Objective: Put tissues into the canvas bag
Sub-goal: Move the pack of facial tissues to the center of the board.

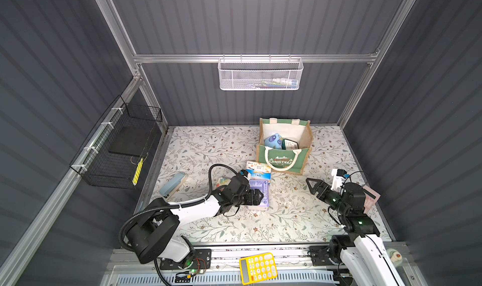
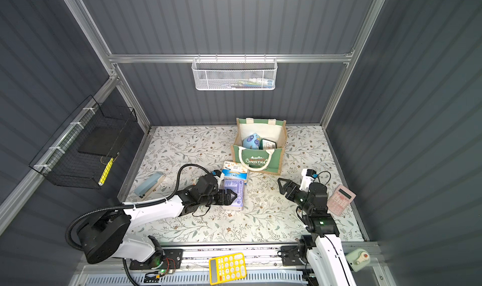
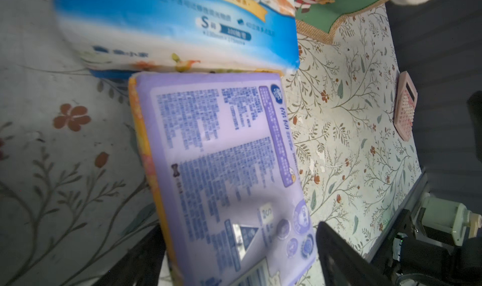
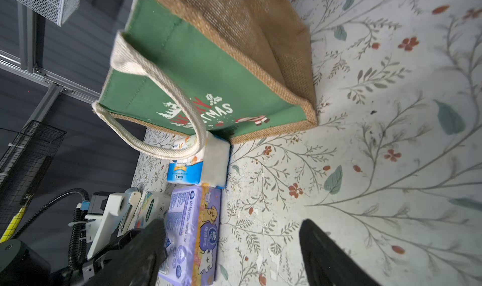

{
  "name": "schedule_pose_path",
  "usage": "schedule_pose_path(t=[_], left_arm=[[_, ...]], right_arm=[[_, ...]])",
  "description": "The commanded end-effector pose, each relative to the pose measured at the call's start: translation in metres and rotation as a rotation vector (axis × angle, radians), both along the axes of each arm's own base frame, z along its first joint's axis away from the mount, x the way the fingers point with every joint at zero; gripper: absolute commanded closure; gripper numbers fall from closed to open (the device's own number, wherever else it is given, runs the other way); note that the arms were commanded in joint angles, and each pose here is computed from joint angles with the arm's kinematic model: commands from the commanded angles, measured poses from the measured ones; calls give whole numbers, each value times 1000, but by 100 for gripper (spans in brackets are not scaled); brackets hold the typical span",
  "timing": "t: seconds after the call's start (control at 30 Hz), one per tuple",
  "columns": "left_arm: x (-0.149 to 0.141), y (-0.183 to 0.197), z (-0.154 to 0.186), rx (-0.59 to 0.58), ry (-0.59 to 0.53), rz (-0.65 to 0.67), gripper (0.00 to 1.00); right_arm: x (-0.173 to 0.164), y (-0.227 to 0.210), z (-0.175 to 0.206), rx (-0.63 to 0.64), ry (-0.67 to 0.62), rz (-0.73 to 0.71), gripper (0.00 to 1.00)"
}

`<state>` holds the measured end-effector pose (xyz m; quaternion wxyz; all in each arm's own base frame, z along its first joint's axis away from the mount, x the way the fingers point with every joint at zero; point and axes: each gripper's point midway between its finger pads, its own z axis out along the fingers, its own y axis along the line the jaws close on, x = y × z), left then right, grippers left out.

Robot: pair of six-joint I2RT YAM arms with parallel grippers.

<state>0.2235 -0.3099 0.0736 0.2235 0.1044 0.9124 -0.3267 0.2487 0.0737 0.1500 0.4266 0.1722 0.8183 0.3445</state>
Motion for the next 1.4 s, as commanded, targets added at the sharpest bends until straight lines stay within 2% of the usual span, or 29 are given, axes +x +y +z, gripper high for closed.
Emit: schedule_pose_path(t=[0.0,0.23,0.63,0.8,0.93,1.13,1.27,1.37], left_arm=[[-9,-25,8,-75,22,-31,11],[-9,-43,4,-128,31,-22,10],[10,-6,16,-99,-14,86,3],[13,-20,14,-112,7,46,4],[19,-39,17,-152,6,10,8],[24,-68,25,-184,6,-71,13],[24,-71,23,-199,14,-74,14],[22,-64,20,-191,13,-60,14]], right_arm=[[-5,10,-15,91,45,23,20],[-12,34,-40,151,93,63,26],[1,106,-40,62,62,267,27],[8,126,-43,59,75,311,28],[9,129,-45,90,82,310,37],[2,116,-56,47,126,266,44],[-4,103,-59,21,136,223,45],[-10,102,-63,-10,171,246,44]])
